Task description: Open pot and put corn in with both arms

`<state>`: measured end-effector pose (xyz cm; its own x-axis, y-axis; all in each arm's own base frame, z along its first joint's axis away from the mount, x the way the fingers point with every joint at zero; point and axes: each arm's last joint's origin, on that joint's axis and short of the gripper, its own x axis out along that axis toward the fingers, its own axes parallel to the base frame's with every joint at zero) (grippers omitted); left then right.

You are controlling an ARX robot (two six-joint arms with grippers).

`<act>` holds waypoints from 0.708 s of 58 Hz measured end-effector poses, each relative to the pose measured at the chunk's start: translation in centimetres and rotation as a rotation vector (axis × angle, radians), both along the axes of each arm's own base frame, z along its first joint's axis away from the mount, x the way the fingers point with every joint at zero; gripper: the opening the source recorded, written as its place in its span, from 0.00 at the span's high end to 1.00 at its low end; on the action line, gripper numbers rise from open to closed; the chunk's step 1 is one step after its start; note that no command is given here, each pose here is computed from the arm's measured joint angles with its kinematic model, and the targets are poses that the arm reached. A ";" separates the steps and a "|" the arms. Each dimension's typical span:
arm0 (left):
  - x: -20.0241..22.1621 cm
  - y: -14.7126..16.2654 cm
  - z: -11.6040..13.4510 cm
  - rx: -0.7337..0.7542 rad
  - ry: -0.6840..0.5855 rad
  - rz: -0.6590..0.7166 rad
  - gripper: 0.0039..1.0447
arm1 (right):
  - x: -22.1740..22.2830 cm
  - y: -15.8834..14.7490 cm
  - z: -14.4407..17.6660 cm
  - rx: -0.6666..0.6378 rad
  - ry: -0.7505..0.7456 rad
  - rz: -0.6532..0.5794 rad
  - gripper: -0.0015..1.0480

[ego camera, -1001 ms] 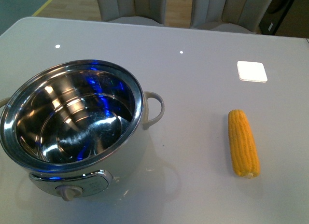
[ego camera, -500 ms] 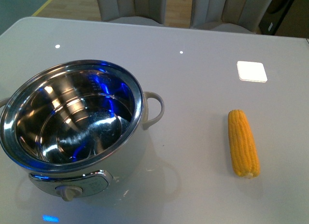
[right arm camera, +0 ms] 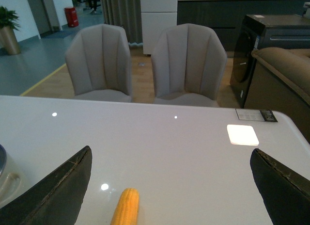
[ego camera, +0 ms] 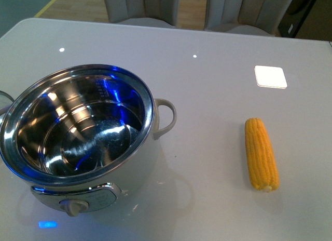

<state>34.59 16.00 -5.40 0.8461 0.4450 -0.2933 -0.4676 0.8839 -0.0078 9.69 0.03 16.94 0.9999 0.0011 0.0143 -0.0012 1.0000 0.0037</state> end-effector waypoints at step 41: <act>-0.1 -0.7 -1.0 -0.011 0.010 0.013 0.60 | 0.0 0.0 0.0 0.000 0.000 0.000 0.08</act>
